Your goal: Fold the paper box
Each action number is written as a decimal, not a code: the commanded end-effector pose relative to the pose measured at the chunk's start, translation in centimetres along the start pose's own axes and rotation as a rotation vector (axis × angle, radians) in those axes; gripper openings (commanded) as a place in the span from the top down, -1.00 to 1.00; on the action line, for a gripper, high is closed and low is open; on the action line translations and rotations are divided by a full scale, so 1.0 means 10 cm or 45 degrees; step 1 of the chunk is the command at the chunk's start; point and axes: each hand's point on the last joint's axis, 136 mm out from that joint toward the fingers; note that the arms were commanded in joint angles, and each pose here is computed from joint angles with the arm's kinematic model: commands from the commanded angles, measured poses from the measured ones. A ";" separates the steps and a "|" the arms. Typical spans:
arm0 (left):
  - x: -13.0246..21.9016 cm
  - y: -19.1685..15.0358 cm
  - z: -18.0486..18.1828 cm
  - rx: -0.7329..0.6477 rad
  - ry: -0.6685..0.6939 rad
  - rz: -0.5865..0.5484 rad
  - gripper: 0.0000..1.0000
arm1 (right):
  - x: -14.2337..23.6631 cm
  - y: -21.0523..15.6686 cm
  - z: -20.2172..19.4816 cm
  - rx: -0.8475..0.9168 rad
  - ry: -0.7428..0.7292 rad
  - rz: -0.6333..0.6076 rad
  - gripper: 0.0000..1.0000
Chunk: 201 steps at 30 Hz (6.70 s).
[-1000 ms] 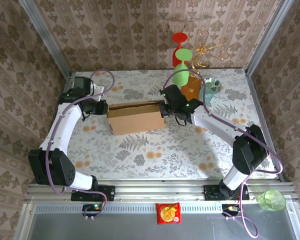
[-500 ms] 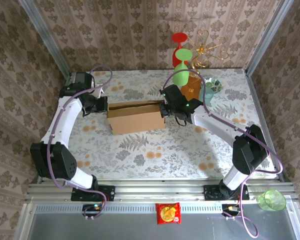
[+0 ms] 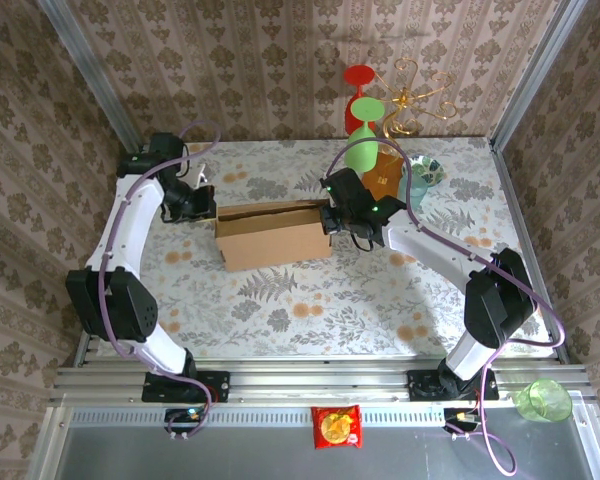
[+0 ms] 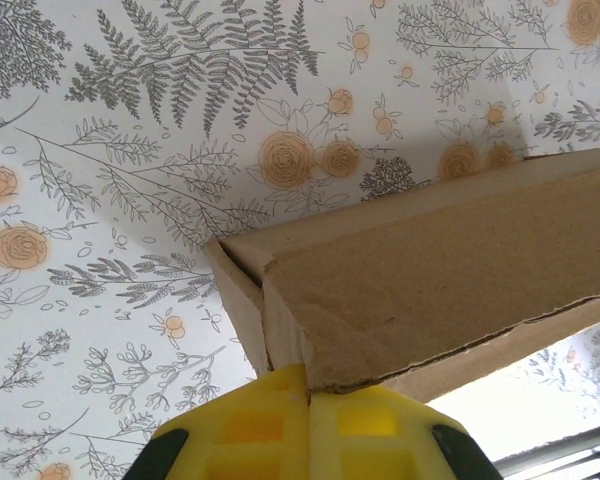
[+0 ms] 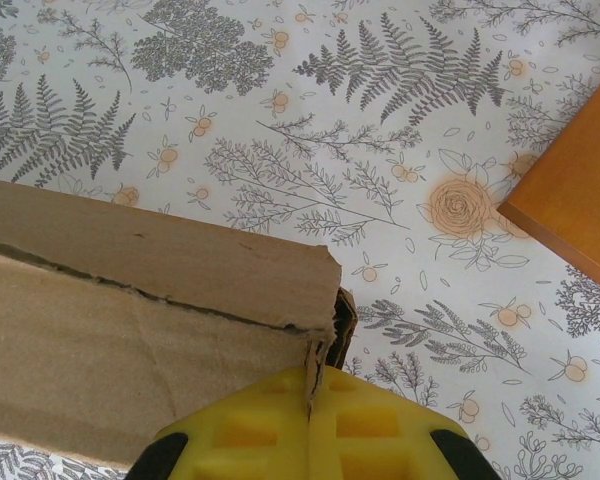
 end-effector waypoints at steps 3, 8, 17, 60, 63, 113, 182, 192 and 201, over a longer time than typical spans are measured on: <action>0.10 0.01 -0.16 0.048 -0.114 0.025 0.94 | -0.19 -0.58 -0.18 0.039 -0.112 0.266 1.00; 0.11 0.02 -0.20 0.065 -0.167 0.034 0.93 | -0.19 -0.56 -0.19 0.045 -0.133 0.259 1.00; 0.10 -0.05 -0.14 0.051 -0.129 0.056 0.93 | -0.19 -0.57 -0.20 0.043 -0.148 0.256 1.00; -0.50 -0.66 -0.04 -0.058 0.159 -0.125 1.00 | 0.52 -0.25 -0.16 -0.360 0.014 0.199 -0.11; -0.52 -0.66 -0.06 -0.071 0.165 -0.127 1.00 | 0.64 -0.22 -0.13 -0.583 0.085 0.214 -0.24; -0.10 -0.10 -0.28 0.410 -0.319 -0.427 -0.10 | -0.07 -0.48 -0.33 -1.784 0.279 0.446 0.29; -0.68 -0.17 1.43 -0.191 0.757 -0.897 -1.00 | 0.05 -0.30 -2.37 -0.107 -0.197 -0.655 -1.00; -0.84 -0.01 1.38 -0.342 0.763 -1.078 -1.00 | -0.01 -0.35 -2.61 -0.223 -0.280 -0.682 -1.00; -0.84 -0.02 1.38 -0.334 0.748 -1.079 -1.00 | -0.03 -0.35 -2.58 -0.203 -0.274 -0.669 -1.00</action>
Point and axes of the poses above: each hand's point on the last joint's axis, 136 mm out from that joint toward the fingers, its own x axis back along the fingers, its own z axis along the line the jaws close on, y = z × x, and after that the axes turned 13 degrees about -x, right-handed
